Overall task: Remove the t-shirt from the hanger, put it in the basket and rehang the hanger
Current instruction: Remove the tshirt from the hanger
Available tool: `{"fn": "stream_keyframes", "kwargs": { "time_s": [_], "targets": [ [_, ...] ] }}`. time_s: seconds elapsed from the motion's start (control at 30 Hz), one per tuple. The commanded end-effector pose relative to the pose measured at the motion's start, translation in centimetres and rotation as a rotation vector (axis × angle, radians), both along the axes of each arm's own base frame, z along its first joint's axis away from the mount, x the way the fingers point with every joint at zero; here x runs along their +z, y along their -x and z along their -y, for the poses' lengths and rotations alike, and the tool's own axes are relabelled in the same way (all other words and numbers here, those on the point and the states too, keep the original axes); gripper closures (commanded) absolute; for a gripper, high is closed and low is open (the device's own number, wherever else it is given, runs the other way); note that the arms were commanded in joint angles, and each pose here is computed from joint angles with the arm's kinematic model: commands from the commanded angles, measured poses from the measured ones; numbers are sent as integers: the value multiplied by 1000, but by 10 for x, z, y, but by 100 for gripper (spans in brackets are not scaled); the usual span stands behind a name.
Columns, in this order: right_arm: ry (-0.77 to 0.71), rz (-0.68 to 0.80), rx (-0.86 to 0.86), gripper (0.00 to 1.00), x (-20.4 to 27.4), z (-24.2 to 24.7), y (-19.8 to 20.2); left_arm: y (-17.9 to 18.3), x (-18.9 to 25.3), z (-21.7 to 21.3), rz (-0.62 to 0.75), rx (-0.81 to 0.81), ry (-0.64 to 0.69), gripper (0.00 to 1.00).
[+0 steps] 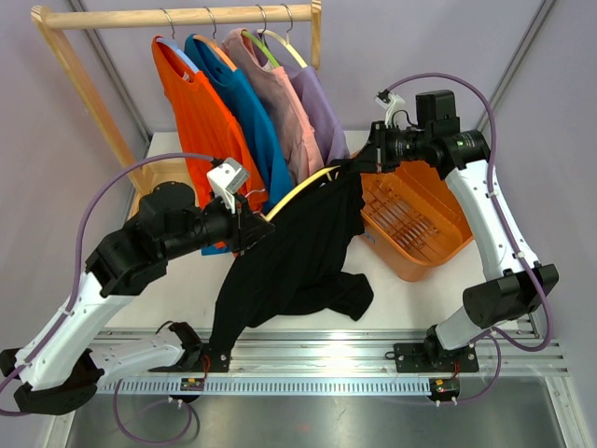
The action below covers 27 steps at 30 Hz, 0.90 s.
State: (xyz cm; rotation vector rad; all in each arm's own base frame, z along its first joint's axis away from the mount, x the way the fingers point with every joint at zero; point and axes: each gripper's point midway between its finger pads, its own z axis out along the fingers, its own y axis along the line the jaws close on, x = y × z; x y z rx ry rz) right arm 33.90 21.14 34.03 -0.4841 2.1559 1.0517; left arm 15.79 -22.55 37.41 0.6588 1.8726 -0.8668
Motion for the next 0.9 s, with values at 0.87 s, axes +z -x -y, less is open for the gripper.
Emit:
{"fn": "stream_keyframes", "kwargs": {
  "time_s": [0.87],
  "targets": [
    [117,-69,-211,100,-75,116,-67,81,89,-42,118,-149,278,100]
  ]
}}
